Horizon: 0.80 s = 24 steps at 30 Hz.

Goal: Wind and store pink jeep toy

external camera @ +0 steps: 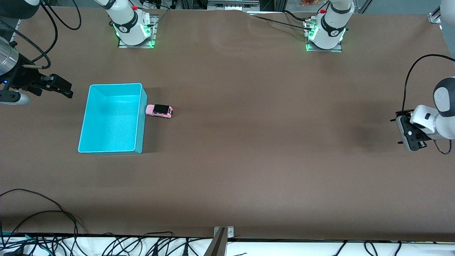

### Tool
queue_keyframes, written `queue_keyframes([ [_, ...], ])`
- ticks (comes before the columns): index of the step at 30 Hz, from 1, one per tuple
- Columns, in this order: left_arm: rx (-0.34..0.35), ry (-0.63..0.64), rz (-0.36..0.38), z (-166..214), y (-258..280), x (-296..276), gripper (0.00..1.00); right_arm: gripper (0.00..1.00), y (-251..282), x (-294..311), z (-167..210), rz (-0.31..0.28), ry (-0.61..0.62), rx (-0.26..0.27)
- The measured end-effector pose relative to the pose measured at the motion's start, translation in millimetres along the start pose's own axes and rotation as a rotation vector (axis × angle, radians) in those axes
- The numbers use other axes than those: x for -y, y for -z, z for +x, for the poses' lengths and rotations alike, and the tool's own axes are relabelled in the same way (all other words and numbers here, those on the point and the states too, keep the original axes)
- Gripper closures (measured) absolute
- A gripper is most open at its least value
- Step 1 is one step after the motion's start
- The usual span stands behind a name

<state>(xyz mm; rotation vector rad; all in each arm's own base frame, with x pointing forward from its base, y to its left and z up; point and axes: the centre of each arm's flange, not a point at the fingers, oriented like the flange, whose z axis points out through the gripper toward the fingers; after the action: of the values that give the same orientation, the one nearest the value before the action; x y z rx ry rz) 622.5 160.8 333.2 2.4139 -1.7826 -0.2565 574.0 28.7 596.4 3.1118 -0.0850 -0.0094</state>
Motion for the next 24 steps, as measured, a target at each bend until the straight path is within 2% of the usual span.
queue_keyframes([
  [2,0.001,0.015,-0.004,2.4,2.9,-1.8,0.0,0.0,-0.6,1.3,-1.0,-0.001,0.003,0.008],
  [8,0.005,0.078,-0.022,9.5,22.4,-6.7,0.0,0.0,-7.4,12.1,-10.7,-0.009,0.024,0.085],
  [12,0.012,0.137,-0.043,16.8,41.2,-11.5,0.0,0.0,-12.0,30.7,-13.4,-0.012,0.072,0.105],
  [18,0.031,0.263,-0.088,37.0,68.9,-21.2,0.0,0.0,-26.3,62.3,-13.2,-0.004,0.324,0.131],
  [24,0.006,0.411,-0.123,67.5,91.5,-32.4,0.0,0.0,-49.6,89.7,-11.5,0.035,0.635,0.173],
])
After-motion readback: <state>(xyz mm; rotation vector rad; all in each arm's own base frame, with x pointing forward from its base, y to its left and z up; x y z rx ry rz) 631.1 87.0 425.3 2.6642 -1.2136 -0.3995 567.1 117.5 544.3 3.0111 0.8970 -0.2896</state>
